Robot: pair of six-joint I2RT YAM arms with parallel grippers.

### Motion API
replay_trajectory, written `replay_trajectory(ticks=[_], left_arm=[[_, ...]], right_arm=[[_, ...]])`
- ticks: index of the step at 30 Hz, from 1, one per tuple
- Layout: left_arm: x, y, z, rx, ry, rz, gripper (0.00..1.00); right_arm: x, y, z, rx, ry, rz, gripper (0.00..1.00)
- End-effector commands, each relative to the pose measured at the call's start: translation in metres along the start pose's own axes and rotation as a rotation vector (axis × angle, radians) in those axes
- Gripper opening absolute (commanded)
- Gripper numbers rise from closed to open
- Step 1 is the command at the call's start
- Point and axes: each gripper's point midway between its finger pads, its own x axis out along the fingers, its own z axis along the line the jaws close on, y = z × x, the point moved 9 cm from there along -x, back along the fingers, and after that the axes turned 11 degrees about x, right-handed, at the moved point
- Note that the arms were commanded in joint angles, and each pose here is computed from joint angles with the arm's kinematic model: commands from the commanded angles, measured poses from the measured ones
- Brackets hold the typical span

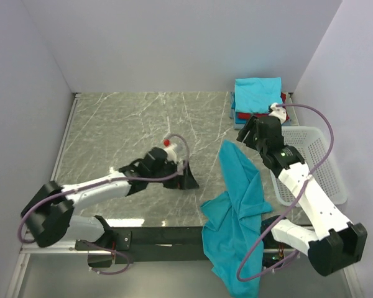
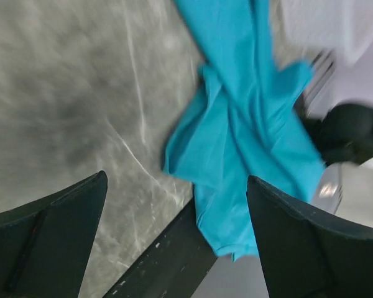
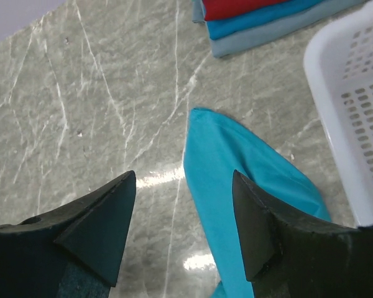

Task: Fold and stack the t-shirts
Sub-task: Flatten the tshirt out

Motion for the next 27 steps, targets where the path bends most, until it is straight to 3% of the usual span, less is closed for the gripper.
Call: replay_trajectory(ticks=[1,9,16,18,19,23,25,27], left_arm=[[0.028,0.022,-0.019,0.033,0.055,0.087,1.0],[0.081,0.074,-0.034,0.161,0.02,0.364,0.95],[0.099,0.081,-0.031,0.184,-0.044,0.401,0.76],[0.099,0.084,-0.032,0.204,-0.07,0.405,0.66],[0.099,0.086,-0.03,0.206,-0.091,0.413,0.48],[0.096,0.083,-0.027,0.206,-0.153,0.389,0.07],[0.089,0.081,-0.025,0.207,-0.195,0.382,0.0],[0.083,0.073,-0.021,0.218,-0.271,0.328,0.0]], right_arm=[[-0.009,0.003,-0.012,0.021,0.007,-0.018,0.7],[-0.02,0.007,-0.025,0.022,-0.011,-0.028,0.71],[-0.025,0.006,-0.031,0.015,-0.005,-0.049,0.71],[-0.025,0.006,-0.033,0.018,0.003,-0.058,0.71],[-0.024,0.007,-0.033,0.016,0.003,-0.056,0.7],[-0.023,0.009,-0.034,0.011,-0.007,-0.046,0.7],[-0.023,0.01,-0.035,0.003,-0.01,-0.039,0.7],[-0.022,0.012,-0.034,-0.021,-0.031,-0.02,0.7]])
